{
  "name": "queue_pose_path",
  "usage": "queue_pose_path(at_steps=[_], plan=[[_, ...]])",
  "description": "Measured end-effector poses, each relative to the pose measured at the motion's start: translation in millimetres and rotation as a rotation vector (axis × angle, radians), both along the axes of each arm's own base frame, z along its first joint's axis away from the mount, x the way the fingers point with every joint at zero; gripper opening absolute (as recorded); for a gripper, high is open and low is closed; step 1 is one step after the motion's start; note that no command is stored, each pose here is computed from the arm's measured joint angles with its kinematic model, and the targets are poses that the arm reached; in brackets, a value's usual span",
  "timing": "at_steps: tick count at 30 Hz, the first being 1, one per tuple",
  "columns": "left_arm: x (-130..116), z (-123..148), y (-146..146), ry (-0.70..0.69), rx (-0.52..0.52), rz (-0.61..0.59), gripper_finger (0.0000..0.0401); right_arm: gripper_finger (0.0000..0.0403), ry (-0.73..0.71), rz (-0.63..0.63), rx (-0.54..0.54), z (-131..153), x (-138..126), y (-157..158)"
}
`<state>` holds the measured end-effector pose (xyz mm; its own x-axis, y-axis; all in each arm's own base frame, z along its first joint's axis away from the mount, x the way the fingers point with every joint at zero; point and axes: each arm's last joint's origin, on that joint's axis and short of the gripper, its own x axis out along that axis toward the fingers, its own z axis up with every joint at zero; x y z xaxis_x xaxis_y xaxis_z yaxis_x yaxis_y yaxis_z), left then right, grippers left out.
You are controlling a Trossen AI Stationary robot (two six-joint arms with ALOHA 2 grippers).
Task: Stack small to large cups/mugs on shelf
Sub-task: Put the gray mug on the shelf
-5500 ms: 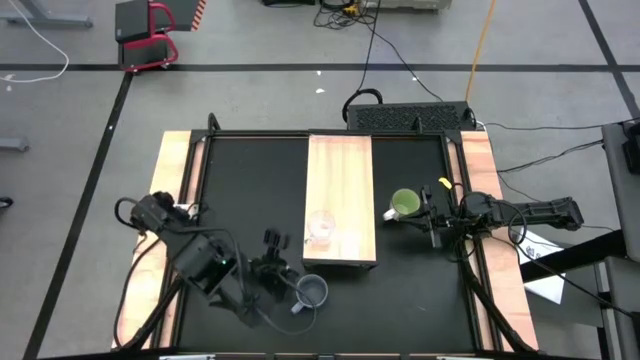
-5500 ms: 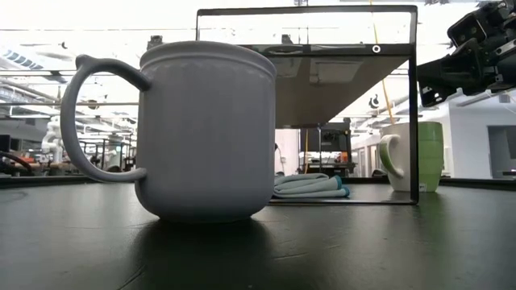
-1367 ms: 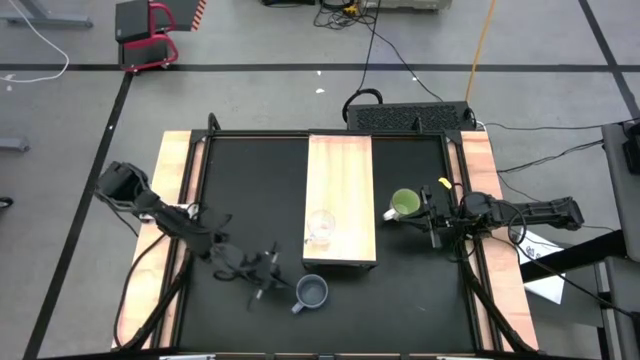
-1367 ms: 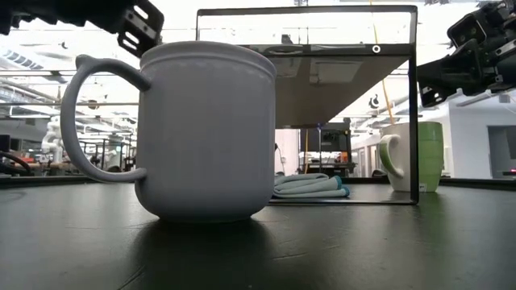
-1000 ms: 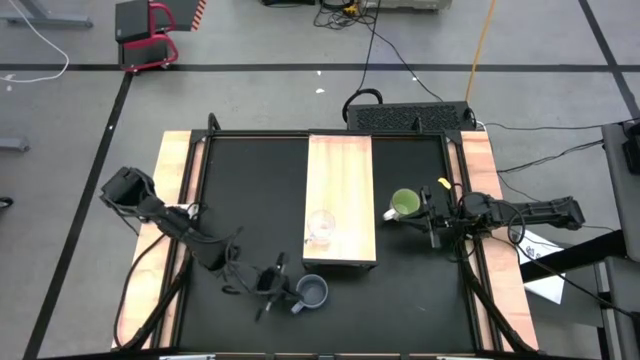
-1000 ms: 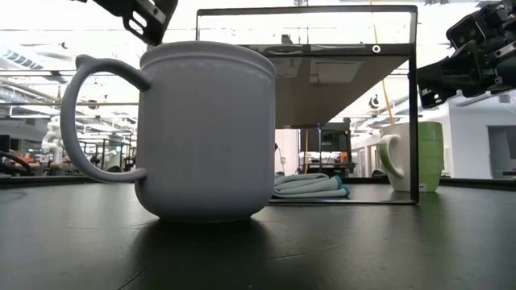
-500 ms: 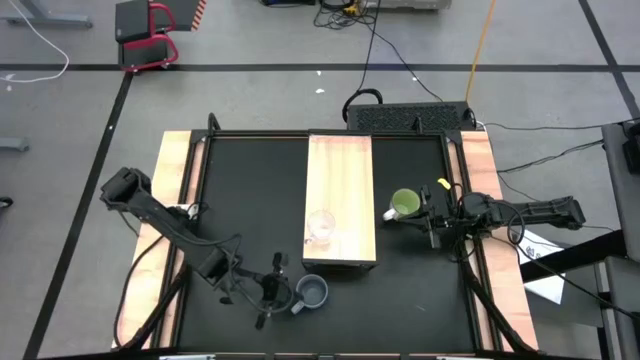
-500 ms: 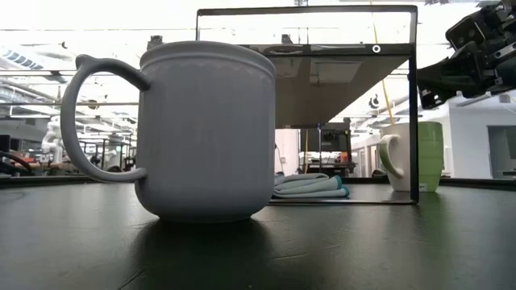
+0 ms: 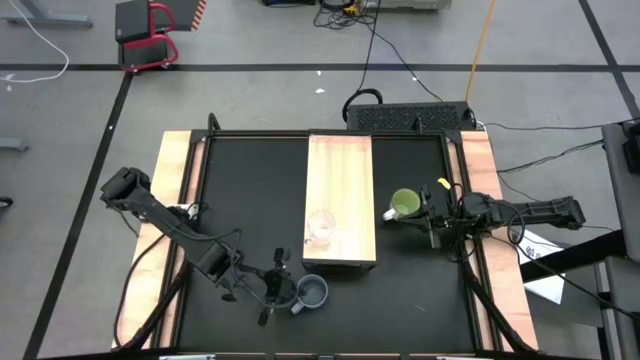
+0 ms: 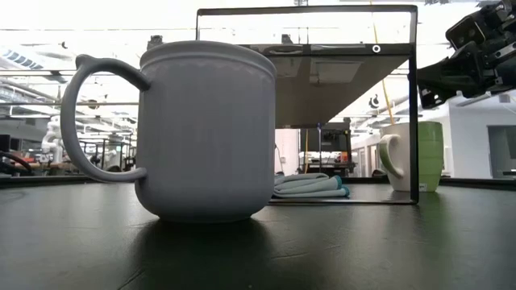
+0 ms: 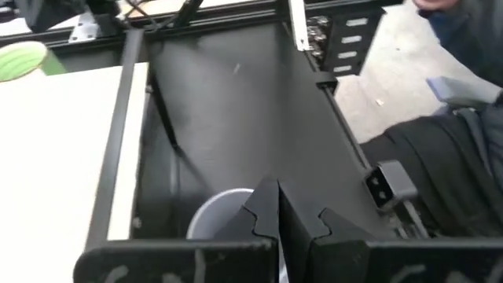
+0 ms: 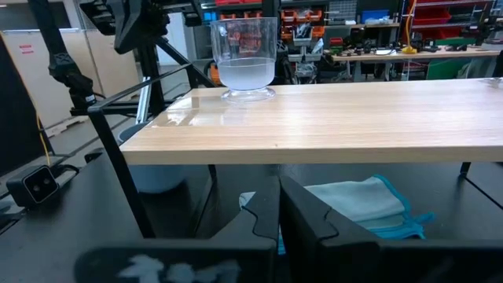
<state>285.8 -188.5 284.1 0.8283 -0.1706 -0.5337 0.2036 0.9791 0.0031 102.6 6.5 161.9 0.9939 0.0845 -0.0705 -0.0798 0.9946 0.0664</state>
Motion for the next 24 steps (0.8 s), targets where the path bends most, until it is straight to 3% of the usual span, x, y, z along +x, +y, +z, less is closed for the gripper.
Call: queue_pose_path(at_steps=[6,13,24], plan=[[7,1,9,-0.003,0.006,-0.006,0.0,0.0,-0.001,0.0,0.0,0,0,0],[19,6,12,-0.066,-0.016,-0.1,0.0,0.0,-0.001,0.0,-0.001,0,0,0],[61,-1,-11,0.169,0.126,-0.098,0.0,0.0,0.002,0.0,0.002,0,0,0]])
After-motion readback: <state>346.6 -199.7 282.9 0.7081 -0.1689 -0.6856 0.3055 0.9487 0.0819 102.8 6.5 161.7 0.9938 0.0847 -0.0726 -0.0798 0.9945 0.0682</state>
